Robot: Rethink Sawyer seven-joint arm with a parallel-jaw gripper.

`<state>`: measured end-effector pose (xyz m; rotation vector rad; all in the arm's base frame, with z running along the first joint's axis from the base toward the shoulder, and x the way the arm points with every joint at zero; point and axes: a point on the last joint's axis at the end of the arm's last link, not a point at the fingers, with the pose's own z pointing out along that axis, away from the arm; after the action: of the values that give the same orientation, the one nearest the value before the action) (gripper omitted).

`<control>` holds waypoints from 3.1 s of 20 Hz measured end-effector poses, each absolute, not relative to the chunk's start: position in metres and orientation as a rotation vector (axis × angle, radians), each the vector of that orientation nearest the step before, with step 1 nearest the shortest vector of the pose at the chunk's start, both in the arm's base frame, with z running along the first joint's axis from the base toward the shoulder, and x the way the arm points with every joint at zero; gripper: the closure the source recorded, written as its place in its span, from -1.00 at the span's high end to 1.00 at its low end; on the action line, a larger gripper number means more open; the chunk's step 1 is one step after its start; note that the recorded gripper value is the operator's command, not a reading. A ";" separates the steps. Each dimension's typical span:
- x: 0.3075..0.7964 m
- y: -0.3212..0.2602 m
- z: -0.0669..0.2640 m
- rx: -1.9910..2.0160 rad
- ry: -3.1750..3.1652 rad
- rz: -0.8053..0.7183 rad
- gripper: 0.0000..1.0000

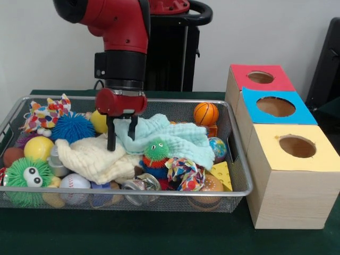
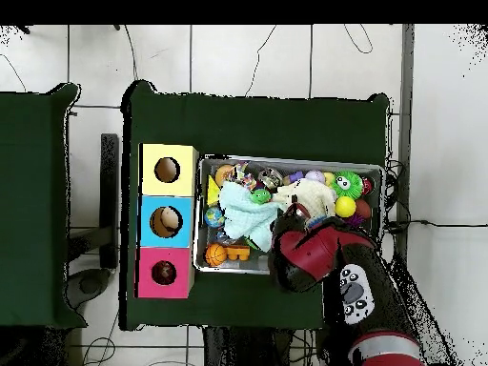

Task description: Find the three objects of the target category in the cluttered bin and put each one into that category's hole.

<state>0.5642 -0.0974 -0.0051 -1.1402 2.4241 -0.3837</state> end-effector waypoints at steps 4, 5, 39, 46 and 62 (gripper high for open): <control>0.569 -0.098 -0.014 -1.115 2.417 -0.386 1.00; 0.571 -0.100 -0.014 -1.105 2.408 -0.386 1.00; 0.597 -0.121 -0.023 -0.790 2.548 -0.314 -1.00; 0.595 -0.120 -0.012 -0.689 2.664 -0.295 -1.00; 0.558 -0.145 0.045 -0.515 2.933 -0.306 -1.00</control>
<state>0.5582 -0.1446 0.0452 -0.5145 2.9327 -0.3061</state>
